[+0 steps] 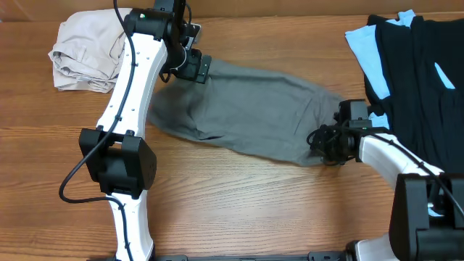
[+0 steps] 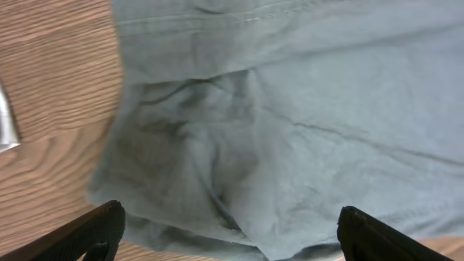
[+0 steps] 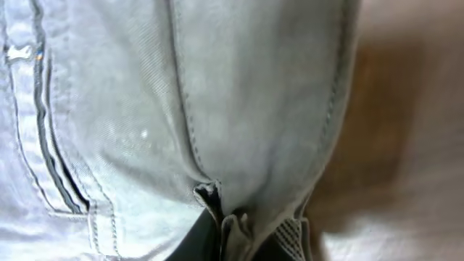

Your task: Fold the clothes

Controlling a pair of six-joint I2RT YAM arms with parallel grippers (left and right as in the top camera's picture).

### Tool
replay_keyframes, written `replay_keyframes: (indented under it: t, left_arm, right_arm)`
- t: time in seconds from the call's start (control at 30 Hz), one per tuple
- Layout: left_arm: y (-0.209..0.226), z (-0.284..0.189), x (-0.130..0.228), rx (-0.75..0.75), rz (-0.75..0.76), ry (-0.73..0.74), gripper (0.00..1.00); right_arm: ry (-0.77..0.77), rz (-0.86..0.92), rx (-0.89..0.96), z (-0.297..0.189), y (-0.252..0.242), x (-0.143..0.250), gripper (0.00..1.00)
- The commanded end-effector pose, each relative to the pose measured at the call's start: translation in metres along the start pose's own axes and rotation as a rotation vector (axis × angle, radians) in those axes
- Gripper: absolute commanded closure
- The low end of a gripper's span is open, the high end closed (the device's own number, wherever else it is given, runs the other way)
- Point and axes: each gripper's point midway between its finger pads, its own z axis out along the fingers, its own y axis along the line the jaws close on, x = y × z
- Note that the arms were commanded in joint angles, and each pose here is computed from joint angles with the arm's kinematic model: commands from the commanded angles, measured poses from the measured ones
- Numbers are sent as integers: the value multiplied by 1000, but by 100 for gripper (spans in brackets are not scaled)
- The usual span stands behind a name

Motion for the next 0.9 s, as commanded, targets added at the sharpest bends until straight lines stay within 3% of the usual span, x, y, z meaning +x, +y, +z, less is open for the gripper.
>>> replay_keyframes:
  t: [0.0, 0.13, 0.27, 0.33, 0.43, 0.53, 0.8, 0.87]
  left_arm:
    - [-13, 0, 5, 75, -16, 5, 4]
    - [-14, 18, 19, 89, -37, 58, 5]
    - [-12, 44, 41, 91, -57, 131, 8]
    - [-9, 57, 47, 90, -65, 144, 9]
    - [-2, 74, 52, 94, -80, 139, 14]
    - [2, 89, 51, 130, -96, 108, 28]
    - [11, 111, 50, 168, -119, 54, 78]
    - [13, 117, 51, 166, -118, 54, 84]
  right_arm:
    - [-92, -218, 67, -2, -7, -34, 83]
    - [-158, -301, 107, -9, -5, -58, 76]
    - [-143, -293, 97, -11, -5, -57, 74]
    - [-121, -286, 75, -11, -3, -53, 62]
    - [-80, -270, 54, -18, 1, -50, 30]
    - [-46, -260, 59, -32, 7, -52, 19]
    - [-42, -261, 62, -94, 42, -77, 17]
    - [-54, -252, 57, -99, 45, -81, 17]
